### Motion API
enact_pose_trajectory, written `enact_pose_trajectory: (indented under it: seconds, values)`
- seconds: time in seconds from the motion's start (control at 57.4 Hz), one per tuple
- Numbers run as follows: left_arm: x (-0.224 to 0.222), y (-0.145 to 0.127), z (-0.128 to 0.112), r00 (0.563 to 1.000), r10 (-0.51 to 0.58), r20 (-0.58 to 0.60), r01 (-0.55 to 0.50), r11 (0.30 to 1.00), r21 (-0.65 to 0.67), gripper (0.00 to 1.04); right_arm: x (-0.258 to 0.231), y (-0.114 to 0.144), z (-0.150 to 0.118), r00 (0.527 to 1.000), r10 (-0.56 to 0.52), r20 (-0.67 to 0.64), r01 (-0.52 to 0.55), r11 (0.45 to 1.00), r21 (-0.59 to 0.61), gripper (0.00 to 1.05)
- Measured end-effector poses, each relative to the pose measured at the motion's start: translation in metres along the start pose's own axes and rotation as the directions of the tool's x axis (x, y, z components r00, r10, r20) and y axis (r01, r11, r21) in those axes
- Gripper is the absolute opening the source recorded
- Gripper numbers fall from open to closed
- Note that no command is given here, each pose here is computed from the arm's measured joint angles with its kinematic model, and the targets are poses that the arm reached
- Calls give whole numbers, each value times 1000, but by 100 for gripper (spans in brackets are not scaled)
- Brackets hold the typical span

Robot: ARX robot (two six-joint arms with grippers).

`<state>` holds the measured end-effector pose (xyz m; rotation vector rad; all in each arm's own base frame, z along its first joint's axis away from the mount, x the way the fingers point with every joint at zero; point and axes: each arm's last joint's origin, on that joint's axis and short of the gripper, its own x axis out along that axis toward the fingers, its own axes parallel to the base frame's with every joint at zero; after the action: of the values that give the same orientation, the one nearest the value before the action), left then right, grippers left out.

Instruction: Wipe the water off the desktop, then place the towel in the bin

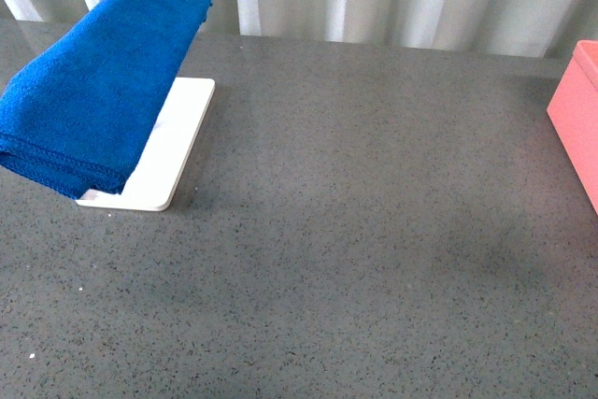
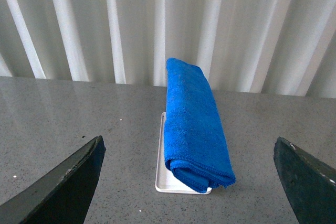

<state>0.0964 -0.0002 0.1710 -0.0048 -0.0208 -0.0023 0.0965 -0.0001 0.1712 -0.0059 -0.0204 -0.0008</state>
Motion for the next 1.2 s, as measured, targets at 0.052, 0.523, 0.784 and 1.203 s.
enact_pose_trajectory:
  seconds: [0.052, 0.523, 0.784, 1.203]
  values:
    - [0, 0, 0, 1000, 0, 0, 0, 1000, 0, 98, 0, 0, 0, 1000, 0, 0, 0, 1000, 0, 98]
    - [0, 0, 0, 1000, 0, 0, 0, 1000, 0, 98, 0, 0, 0, 1000, 0, 0, 0, 1000, 0, 98]
    - [0, 0, 0, 1000, 0, 0, 0, 1000, 0, 98, 0, 0, 0, 1000, 0, 0, 0, 1000, 0, 98]
    - [1, 0, -3, 982, 51, -181, -71, 992, -107, 98, 0, 0, 0, 1000, 0, 0, 0, 1000, 0, 98]
